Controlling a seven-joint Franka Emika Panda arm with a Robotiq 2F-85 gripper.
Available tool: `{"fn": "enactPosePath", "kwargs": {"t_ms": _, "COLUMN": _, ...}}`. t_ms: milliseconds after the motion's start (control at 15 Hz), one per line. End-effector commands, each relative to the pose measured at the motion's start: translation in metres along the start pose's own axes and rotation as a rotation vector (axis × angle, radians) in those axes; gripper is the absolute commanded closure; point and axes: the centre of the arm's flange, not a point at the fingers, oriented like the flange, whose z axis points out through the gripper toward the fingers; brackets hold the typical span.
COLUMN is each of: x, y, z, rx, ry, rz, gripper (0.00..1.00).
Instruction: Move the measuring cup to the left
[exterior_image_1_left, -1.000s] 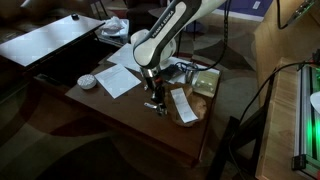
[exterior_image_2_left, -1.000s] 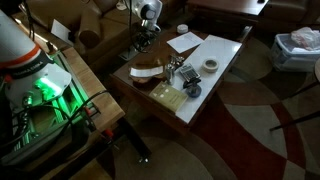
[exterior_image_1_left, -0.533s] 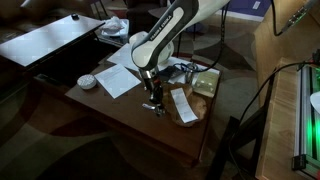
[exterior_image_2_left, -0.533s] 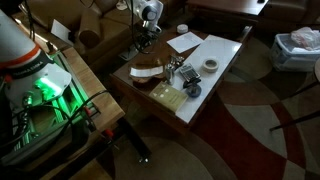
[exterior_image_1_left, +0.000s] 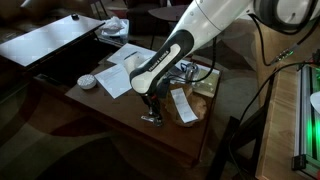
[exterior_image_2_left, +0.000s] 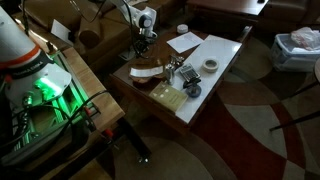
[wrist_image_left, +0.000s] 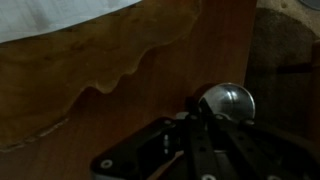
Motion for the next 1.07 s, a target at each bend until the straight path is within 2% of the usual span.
{"fn": "enactPosePath", "kwargs": {"t_ms": 0, "x": 0.041, "y": 0.003, "z": 0.010, "rx": -0.066, "ry": 0.004, "rz": -0.016, "gripper": 0.99}}
{"fn": "enactPosePath", "kwargs": {"t_ms": 67, "x": 0.042, "y": 0.001, "z": 0.007, "rx": -0.064, "ry": 0.004, "rz": -0.021, "gripper": 0.99}}
{"fn": "enactPosePath", "kwargs": {"t_ms": 133, "x": 0.041, "y": -0.002, "z": 0.004, "rx": -0.051, "ry": 0.006, "rz": -0.032, "gripper": 0.70}}
{"fn": "enactPosePath", "kwargs": {"t_ms": 200, "x": 0.040, "y": -0.003, "z": 0.002, "rx": -0.050, "ry": 0.008, "rz": -0.032, "gripper": 0.69}}
{"fn": "enactPosePath", "kwargs": {"t_ms": 467, "x": 0.028, "y": 0.003, "z": -0.010, "rx": -0.048, "ry": 0.044, "rz": 0.001, "gripper": 0.40}}
{"fn": "enactPosePath", "kwargs": {"t_ms": 533, "x": 0.022, "y": 0.004, "z": -0.018, "rx": -0.049, "ry": 0.076, "rz": 0.010, "gripper": 0.33}}
{"fn": "enactPosePath", "kwargs": {"t_ms": 800, "x": -0.023, "y": 0.003, "z": -0.070, "rx": -0.124, "ry": 0.340, "rz": 0.078, "gripper": 0.03}}
{"fn": "enactPosePath", "kwargs": {"t_ms": 867, "x": -0.028, "y": 0.003, "z": -0.078, "rx": -0.142, "ry": 0.409, "rz": 0.100, "gripper": 0.00}}
{"fn": "enactPosePath", "kwargs": {"t_ms": 933, "x": 0.021, "y": 0.013, "z": -0.067, "rx": -0.118, "ry": 0.349, "rz": 0.055, "gripper": 0.13}}
{"fn": "enactPosePath", "kwargs": {"t_ms": 1000, "x": 0.019, "y": 0.015, "z": -0.076, "rx": -0.130, "ry": 0.391, "rz": 0.068, "gripper": 0.06}}
